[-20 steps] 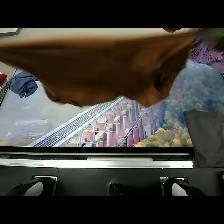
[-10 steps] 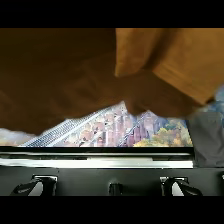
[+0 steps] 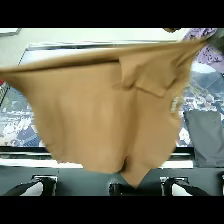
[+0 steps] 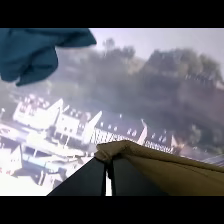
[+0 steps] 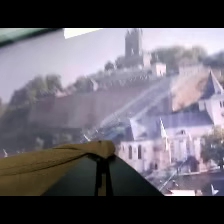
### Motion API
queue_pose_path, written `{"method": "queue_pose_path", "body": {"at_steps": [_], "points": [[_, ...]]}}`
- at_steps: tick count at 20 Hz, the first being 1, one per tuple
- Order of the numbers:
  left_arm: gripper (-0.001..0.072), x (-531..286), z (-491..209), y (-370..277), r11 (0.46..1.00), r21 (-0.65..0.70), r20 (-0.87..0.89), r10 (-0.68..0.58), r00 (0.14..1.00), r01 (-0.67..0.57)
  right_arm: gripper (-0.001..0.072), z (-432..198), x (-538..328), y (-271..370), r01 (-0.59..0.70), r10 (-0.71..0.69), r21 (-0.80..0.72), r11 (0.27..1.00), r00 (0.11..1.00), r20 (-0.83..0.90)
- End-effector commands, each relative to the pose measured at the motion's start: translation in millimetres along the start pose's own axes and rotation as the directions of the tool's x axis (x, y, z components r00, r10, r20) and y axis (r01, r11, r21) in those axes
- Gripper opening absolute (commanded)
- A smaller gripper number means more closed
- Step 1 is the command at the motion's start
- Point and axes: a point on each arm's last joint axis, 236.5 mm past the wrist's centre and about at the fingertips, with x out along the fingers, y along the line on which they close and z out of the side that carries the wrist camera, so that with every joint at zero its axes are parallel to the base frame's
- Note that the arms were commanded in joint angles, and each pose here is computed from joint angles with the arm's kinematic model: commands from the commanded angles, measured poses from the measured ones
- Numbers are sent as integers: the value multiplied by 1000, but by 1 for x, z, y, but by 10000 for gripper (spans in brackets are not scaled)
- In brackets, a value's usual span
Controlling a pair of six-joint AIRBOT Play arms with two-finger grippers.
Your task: Fold the clothes and pants, and hang the long-sleeved shirts on hangers.
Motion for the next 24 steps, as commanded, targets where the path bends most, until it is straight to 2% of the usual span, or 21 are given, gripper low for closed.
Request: {"method": "queue_pose_path", "body": {"at_steps": [1,5,8,11,13,17,24], "points": [[15,146,-52,-8,999,37,-247,9,969,0,31,-69,145,-51,155,-161,-41,987,945,-284],[16,256,-74,-22,1000,27,-264,0,964,7,30,-101,260,-84,223,-195,62,973,934,-298],[15,284,-67,-26,1000,28,-237,-4,972,11,30,-103,296,-101,238,-204,109,965,945,-255],[16,283,-67,-26,1000,28,-247,-2,969,10,30,-107,297,-105,250,-217,100,963,939,-266],[16,279,-84,-23,1000,28,-314,8,949,1,30,-120,292,-109,274,-234,86,958,917,-322],[18,263,-121,-23,1000,17,-473,12,881,-5,31,-151,276,-118,326,-271,47,944,850,-452],[18,252,-181,-47,995,-82,-684,-95,724,53,31,-183,272,-127,356,-284,20,934,777,-562]]}}
